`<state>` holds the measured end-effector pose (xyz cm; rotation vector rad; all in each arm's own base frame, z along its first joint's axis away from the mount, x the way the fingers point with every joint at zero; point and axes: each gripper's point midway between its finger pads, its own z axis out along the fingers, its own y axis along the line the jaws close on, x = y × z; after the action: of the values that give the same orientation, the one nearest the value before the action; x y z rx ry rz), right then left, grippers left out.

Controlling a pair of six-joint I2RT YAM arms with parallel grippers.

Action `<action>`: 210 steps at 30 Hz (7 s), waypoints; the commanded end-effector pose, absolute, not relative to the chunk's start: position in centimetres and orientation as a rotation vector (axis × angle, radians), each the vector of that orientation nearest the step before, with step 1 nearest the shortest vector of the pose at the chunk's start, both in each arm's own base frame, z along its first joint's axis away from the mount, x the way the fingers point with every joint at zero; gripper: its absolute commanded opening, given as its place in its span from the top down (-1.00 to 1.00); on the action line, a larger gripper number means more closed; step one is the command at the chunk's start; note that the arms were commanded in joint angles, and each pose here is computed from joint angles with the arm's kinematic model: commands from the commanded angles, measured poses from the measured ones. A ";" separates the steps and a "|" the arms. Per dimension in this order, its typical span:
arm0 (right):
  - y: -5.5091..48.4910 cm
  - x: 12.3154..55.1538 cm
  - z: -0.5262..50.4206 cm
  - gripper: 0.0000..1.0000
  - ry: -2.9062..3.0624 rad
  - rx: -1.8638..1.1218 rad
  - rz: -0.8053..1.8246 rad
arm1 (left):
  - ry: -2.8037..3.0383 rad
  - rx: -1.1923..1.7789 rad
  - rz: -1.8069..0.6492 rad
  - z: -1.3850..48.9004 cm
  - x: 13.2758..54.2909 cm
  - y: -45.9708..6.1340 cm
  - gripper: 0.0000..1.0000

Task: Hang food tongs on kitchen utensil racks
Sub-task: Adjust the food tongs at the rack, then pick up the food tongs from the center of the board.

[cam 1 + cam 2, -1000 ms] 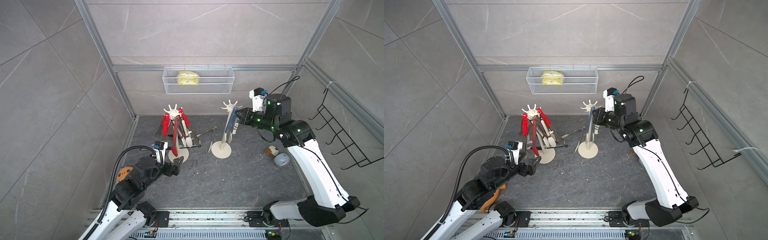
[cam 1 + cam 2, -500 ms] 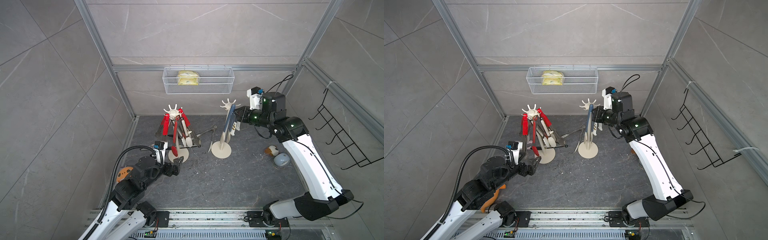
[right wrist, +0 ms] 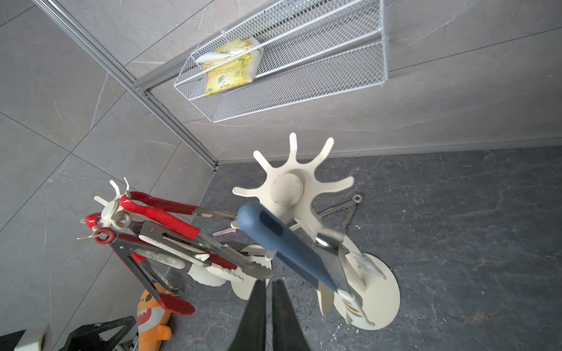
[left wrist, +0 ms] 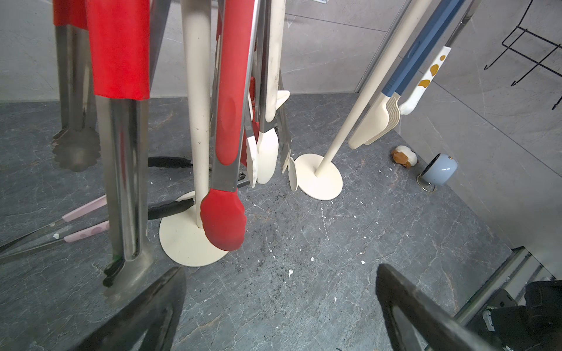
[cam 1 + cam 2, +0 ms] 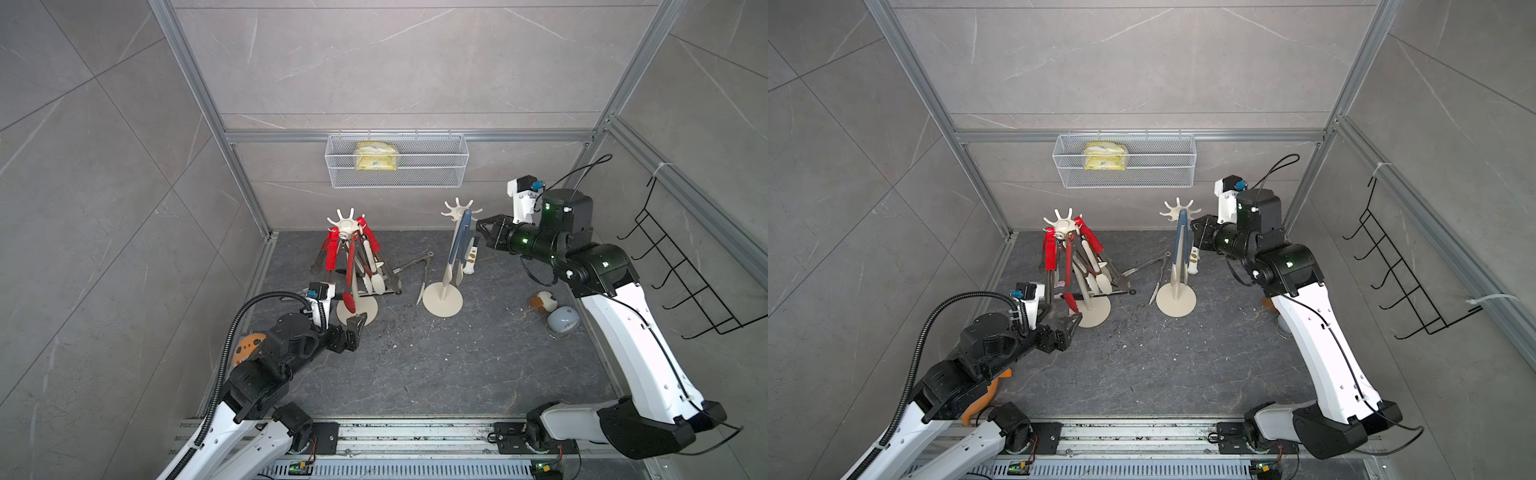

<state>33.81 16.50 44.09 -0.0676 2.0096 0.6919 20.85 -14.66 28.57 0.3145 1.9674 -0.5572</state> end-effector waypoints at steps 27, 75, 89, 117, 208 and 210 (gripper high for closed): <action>12.7 23.6 22.3 -0.08 2.355 0.378 0.808 | 1.891 0.305 -0.599 32.1 20.7 -14.7 -0.99; 11.4 20.6 33.7 -0.99 2.019 -0.335 0.513 | 2.457 0.475 -0.643 17.0 31.4 -35.8 -0.32; 10.9 19.0 34.7 -0.99 2.017 -0.366 0.504 | 2.583 0.439 -0.498 11.7 35.3 -36.5 0.04; 11.3 18.4 34.8 -0.99 2.022 -0.356 0.563 | 2.691 0.406 -0.269 4.9 39.8 -35.7 0.46; 12.6 21.7 35.1 -0.99 1.996 -0.368 0.552 | 2.578 0.540 -0.356 12.4 23.8 -35.4 1.00; 12.5 21.7 35.2 -0.99 1.994 -0.370 0.545 | 2.585 0.530 -0.382 11.9 23.5 -35.5 1.00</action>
<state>21.59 12.46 33.62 -0.3561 2.0479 0.5501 23.54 -34.50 9.70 0.5748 2.6394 -0.2589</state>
